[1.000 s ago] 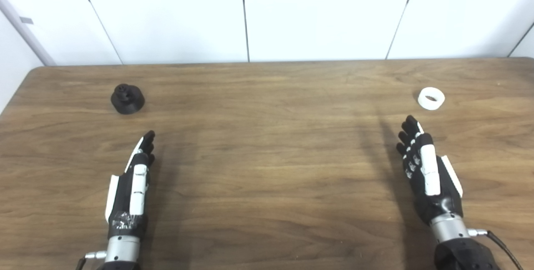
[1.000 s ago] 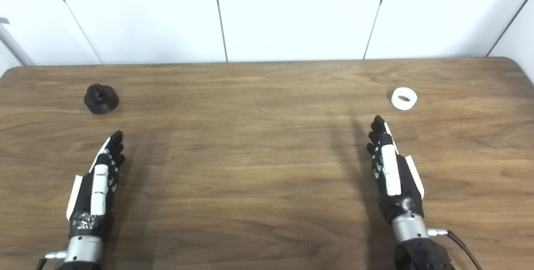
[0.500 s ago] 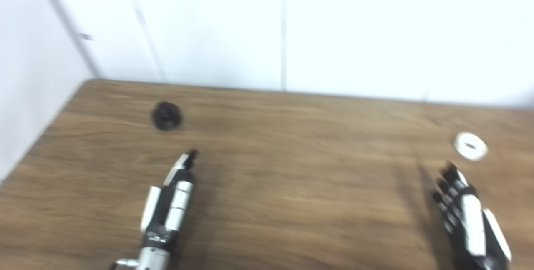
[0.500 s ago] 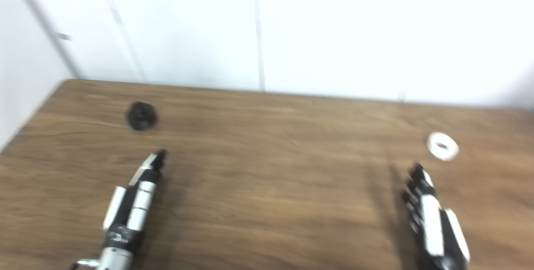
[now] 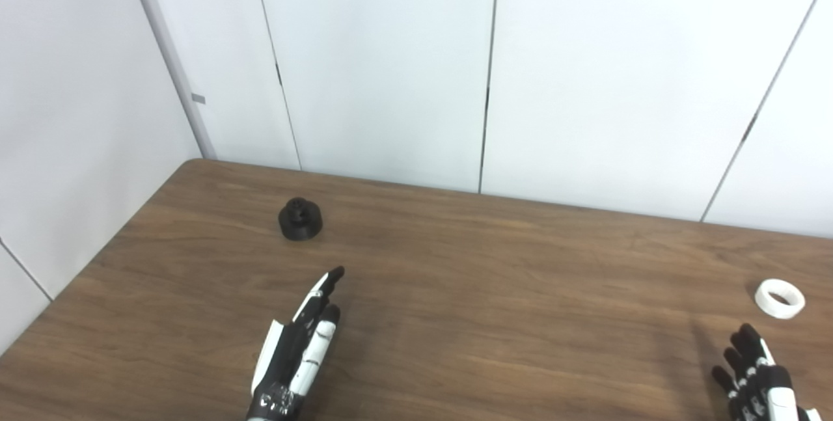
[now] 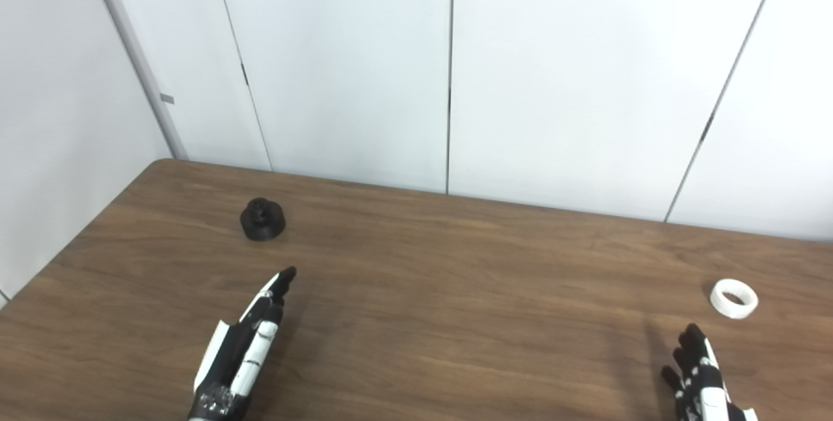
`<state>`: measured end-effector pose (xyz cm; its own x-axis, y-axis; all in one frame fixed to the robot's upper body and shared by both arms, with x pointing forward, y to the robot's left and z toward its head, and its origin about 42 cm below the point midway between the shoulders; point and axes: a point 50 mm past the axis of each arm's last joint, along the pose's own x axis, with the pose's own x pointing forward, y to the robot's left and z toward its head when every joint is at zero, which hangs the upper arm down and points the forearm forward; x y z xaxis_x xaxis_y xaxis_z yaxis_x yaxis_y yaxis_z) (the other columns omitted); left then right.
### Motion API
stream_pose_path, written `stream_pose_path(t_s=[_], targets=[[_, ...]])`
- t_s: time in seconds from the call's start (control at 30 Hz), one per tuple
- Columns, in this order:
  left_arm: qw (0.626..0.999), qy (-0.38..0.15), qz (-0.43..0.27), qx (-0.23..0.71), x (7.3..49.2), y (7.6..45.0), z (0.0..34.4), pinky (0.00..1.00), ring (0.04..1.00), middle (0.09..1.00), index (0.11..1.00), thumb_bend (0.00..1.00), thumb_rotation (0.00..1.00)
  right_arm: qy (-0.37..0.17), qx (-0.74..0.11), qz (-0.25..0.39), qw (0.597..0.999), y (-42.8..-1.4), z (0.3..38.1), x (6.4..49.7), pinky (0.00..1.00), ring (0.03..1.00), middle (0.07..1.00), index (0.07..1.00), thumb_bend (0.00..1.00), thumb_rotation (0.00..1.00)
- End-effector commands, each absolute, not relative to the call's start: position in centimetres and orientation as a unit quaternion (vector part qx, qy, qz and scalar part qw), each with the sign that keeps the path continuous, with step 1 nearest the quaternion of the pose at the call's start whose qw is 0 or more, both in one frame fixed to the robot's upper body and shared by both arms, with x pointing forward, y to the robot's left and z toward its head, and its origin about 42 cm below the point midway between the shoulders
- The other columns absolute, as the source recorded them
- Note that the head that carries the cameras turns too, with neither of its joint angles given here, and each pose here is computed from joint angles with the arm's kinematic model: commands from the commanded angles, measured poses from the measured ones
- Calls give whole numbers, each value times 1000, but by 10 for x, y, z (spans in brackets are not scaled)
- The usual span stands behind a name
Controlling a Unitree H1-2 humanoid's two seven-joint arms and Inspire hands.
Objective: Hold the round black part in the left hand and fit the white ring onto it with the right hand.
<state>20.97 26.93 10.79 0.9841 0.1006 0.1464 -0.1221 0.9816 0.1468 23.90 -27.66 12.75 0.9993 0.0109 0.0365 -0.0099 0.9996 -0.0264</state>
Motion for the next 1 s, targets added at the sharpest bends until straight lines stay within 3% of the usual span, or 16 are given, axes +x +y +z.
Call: stream_pose_path(t_s=[0.0,0.27,0.33,0.6,0.77,0.97], targets=[[995,-59,61,59,208,258,93,1000,999,981,955,496,897,-24,-18,5,1000,-278,129,240,1000,1000,1000,1000,549,1000],[992,-56,64,92,206,259,96,1000,991,986,968,550,763,-23,-10,2,1000,-279,128,240,1000,1000,1000,1000,598,1000],[991,-56,73,101,205,260,99,993,984,980,967,558,660,-22,-11,0,1000,-279,128,240,1000,1000,1000,1000,587,1000],[983,-67,105,133,208,273,130,1000,981,971,956,774,423,-20,-16,-2,1000,-278,129,238,1000,1000,1000,1000,566,1000],[968,-69,150,189,216,291,149,1000,988,941,922,899,395,-17,-16,-3,1000,-278,128,239,1000,1000,1000,1000,554,1000],[946,-61,185,258,236,318,165,988,975,949,911,921,393,-18,-16,-1,1000,-276,127,239,1000,1000,1000,1000,525,1000]])
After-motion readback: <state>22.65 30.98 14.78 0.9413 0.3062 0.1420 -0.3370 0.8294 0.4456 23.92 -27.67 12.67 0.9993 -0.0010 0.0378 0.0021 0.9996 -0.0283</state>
